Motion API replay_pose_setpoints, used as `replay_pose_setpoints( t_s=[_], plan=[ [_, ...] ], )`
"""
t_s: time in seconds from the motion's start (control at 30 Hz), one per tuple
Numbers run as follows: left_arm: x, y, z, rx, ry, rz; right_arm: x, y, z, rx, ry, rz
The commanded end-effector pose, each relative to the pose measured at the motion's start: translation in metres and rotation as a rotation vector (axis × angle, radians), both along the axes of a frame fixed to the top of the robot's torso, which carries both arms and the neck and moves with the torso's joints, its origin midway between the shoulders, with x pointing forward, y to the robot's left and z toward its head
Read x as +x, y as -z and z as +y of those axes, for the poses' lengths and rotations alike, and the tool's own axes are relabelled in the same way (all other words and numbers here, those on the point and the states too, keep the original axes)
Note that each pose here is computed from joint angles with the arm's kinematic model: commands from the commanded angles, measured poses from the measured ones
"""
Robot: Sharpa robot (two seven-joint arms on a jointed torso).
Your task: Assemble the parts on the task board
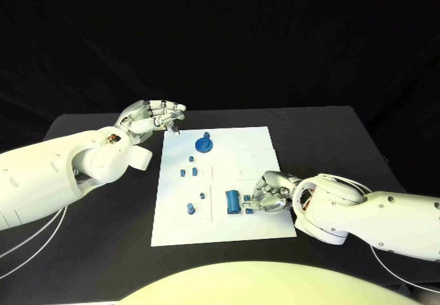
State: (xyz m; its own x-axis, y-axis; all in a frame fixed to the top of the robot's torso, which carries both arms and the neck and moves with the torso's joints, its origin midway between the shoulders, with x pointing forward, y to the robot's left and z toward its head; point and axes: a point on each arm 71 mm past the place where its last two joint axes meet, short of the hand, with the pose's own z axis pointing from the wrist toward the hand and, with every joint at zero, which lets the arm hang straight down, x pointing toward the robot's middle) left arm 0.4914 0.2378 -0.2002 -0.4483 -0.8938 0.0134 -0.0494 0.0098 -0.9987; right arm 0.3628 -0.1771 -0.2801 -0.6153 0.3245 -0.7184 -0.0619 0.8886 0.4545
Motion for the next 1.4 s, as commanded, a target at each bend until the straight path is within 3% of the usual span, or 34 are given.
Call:
replay_pose_setpoints(
  t_s=[0.03, 0.3, 0.67, 1.4],
  plan=[
    [-0.0003, -0.0011, -0.002, -0.007, 0.016, -0.005, -0.002, 0.0, 0.0, 0.002, -0.035, 0.002],
    [-0.0002, -0.0009, -0.001, -0.005, 0.014, -0.005, -0.009, 0.001, -0.001, 0.012, -0.072, 0.044],
    [-0.0001, -0.0005, -0.002, -0.004, 0.015, -0.002, -0.011, 0.002, -0.009, 0.009, -0.061, 0.059],
    [0.0001, 0.0, -0.001, 0.0, 0.015, -0.001, -0.001, 0.009, -0.01, -0.033, -0.059, 0.039]
  ],
)
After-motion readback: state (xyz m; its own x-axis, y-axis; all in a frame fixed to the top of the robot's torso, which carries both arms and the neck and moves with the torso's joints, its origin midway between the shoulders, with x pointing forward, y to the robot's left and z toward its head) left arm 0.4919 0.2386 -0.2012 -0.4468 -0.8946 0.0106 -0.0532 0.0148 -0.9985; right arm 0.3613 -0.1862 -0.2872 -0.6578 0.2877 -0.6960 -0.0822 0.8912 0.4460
